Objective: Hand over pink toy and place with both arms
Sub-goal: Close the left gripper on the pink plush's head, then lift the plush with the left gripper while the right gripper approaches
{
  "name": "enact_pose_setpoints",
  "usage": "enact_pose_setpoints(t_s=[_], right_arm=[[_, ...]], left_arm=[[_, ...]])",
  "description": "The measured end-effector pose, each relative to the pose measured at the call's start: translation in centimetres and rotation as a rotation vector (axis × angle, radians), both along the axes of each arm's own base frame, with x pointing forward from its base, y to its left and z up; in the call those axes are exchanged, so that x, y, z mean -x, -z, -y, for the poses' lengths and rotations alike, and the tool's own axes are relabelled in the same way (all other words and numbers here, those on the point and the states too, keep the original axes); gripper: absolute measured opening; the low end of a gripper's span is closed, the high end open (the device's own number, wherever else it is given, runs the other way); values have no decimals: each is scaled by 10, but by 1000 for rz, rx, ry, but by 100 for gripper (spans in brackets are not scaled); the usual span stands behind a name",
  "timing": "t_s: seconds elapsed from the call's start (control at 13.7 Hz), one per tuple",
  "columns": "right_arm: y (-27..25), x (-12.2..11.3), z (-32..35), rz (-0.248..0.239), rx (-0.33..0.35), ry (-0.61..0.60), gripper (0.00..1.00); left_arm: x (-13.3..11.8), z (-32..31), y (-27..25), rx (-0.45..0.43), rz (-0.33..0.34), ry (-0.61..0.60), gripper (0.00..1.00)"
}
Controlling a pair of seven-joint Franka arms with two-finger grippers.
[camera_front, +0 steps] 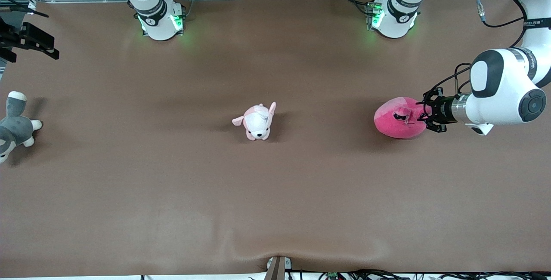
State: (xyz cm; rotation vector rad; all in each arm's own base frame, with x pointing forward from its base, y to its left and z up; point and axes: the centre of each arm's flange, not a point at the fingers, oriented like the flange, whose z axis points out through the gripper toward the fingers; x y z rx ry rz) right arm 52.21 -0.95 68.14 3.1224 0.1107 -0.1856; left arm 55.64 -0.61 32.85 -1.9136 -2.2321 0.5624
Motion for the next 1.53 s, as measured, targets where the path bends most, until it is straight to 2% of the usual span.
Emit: enact_pose_setpoints(t_s=[0.15, 0.22, 0.66, 0.8, 0.95, 1.1, 1.24, 1.53], right_arm=[[5, -2, 5, -10, -1, 10, 100], [6, -3, 7, -14, -1, 13, 100], [22, -13, 10, -42, -8, 40, 100], [25, -15, -3, -48, -60, 151, 100], [27, -17, -31, -76, -121, 323, 100], [30, -19, -72, -98, -125, 461, 100], [33, -20, -119, -86, -111, 560, 100], [43, -25, -202, -88, -143, 820, 100]], left_arm=[[-4, -10, 2, 1, 2, -19, 23], [-5, -12, 4, 2, 1, -24, 18], [-20, -7, -16, 10, 12, -8, 12], [-27, 3, -39, 25, 17, 31, 11], [-31, 15, -70, 43, 59, 59, 11], [-28, 27, -112, 96, 117, 69, 11], [-22, 53, -158, 137, 175, 102, 11], [-8, 143, -222, 147, 228, 120, 11]])
